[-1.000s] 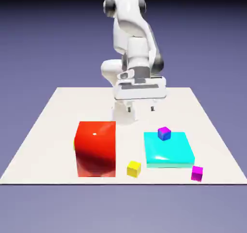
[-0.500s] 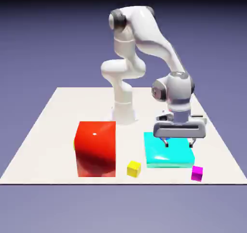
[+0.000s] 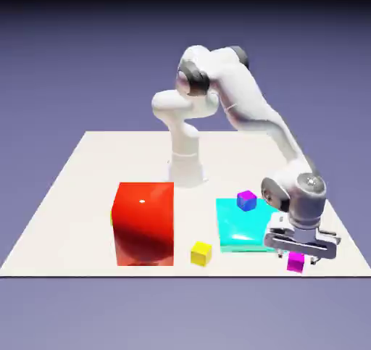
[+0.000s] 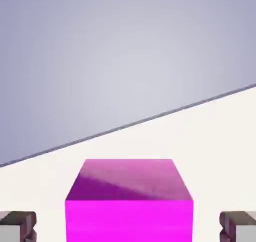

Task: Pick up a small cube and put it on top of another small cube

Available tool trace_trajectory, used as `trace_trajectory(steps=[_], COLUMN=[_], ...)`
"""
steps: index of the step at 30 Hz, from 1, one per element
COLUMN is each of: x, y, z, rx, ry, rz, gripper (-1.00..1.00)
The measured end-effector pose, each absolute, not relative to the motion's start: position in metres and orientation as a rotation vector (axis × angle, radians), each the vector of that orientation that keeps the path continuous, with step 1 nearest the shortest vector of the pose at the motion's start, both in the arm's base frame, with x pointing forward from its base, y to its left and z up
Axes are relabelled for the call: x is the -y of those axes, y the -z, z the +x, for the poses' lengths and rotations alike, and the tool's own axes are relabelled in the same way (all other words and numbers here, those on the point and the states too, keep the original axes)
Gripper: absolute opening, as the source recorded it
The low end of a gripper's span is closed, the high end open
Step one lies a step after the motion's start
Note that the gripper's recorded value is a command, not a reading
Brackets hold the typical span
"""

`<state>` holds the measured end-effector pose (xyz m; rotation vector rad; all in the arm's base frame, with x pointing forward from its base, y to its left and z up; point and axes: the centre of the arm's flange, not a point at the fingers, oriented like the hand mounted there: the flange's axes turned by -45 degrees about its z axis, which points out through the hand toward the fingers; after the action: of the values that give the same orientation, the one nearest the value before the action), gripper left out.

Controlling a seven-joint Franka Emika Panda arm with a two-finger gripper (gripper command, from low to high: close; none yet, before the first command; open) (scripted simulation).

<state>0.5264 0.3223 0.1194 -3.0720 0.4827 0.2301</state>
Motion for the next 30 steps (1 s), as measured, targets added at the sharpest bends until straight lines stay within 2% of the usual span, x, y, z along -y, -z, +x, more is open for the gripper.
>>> trace_trajectory(steps=[4, 7, 17, 27, 30], x=[-0.316, -0.277, -0.151, -0.035, -0.027], y=[-0.19, -0.201, -0.23, -0.24, -0.228], z=[0.534, 0.54, 0.535, 0.495, 0.491], rx=[-0.502, -0.686, -1.266, -1.812, -1.857], ry=[-0.231, -0.235, -0.223, -0.184, -0.178], rz=[-3.065, -3.004, -2.757, -2.442, -2.411], gripper=[-1.0, -1.0, -1.0, -1.0, -1.0])
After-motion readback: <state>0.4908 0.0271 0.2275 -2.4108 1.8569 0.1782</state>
